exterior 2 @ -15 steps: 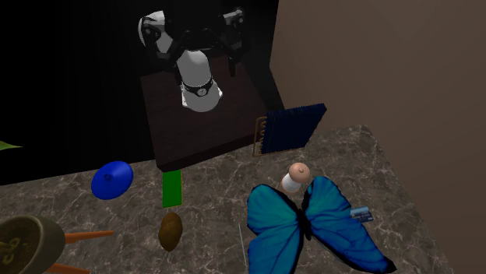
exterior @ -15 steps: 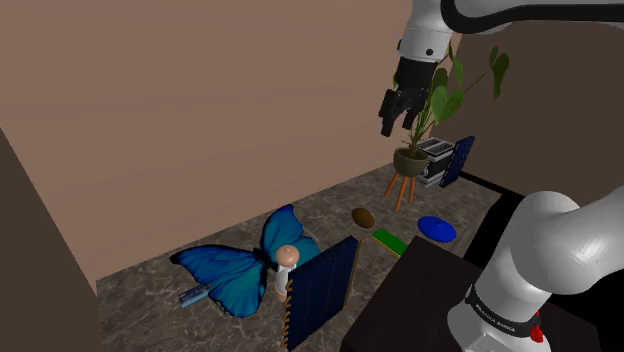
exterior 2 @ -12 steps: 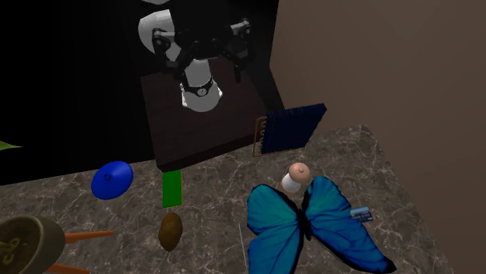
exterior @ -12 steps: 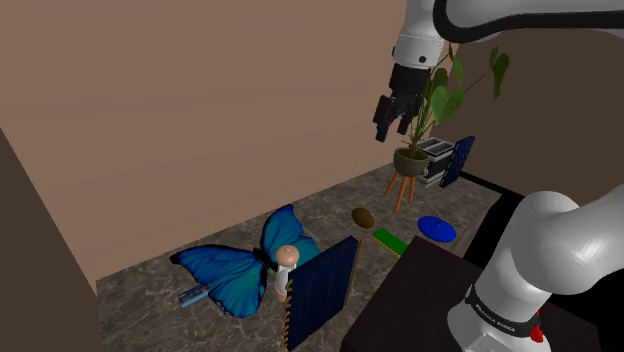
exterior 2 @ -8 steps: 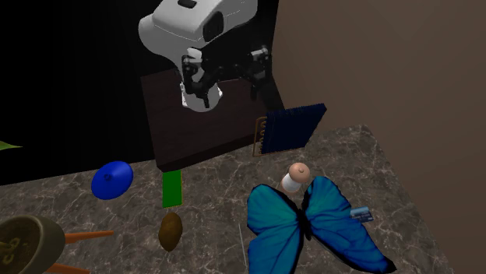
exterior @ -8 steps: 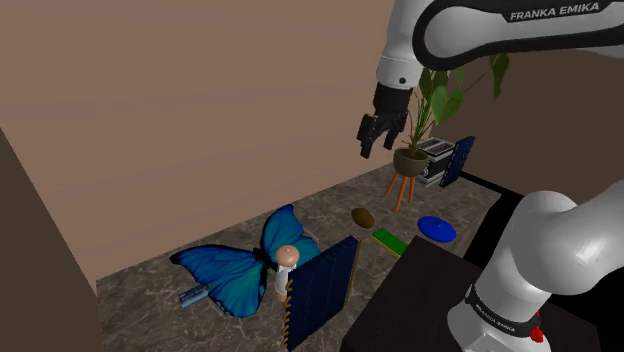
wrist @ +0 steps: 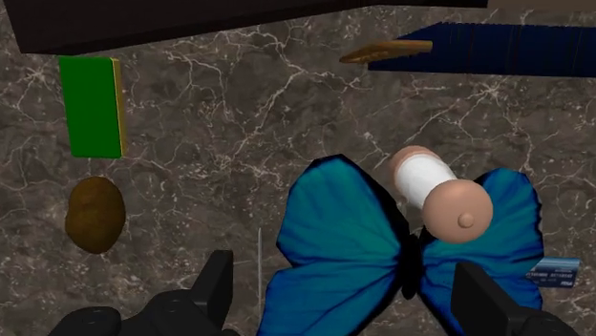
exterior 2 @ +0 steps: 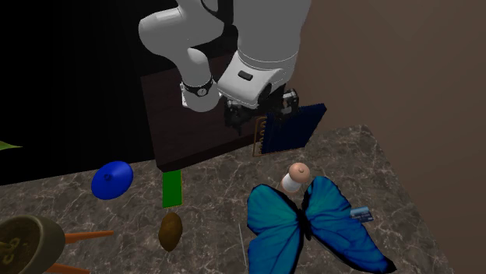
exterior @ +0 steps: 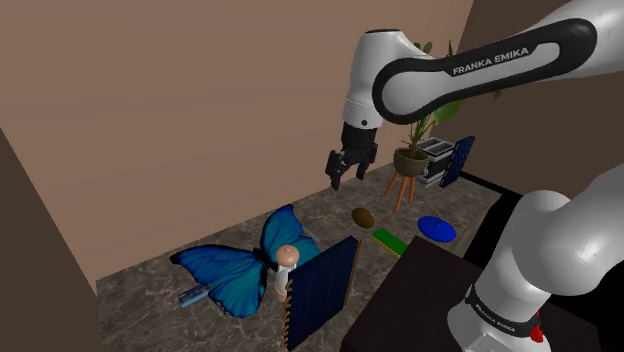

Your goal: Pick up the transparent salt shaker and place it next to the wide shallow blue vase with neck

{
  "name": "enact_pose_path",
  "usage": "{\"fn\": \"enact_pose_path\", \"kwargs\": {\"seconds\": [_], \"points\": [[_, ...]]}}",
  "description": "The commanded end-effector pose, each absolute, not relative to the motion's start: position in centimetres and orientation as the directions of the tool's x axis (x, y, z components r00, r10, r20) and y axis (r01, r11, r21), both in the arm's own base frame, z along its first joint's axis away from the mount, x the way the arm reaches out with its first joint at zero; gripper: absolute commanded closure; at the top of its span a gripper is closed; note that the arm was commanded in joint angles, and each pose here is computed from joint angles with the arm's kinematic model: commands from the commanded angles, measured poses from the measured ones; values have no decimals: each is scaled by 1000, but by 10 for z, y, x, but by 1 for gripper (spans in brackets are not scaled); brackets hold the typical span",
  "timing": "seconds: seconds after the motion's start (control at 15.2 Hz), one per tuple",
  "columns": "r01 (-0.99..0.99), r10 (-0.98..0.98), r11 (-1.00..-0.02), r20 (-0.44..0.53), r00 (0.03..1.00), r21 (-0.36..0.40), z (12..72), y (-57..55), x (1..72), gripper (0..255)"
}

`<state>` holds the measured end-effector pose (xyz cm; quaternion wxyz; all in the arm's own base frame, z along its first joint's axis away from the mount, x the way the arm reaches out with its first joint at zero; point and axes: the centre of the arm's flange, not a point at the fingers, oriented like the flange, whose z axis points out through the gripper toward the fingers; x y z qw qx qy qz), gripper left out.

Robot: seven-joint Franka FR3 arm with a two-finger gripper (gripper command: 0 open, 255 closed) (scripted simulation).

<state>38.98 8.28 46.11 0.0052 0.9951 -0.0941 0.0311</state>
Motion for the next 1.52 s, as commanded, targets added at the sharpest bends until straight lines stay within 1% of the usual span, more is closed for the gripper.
{"fn": "enact_pose_path", "kwargs": {"seconds": [0.0, 1.06, 1.45], "points": [[-194, -193, -981, 65, 979, 2, 443, 96, 401, 0], [-238, -238, -971, 65, 969, -9, 280, 200, 482, 0], [-241, -241, -971, 65, 968, -10, 246, 205, 488, 0]]}}
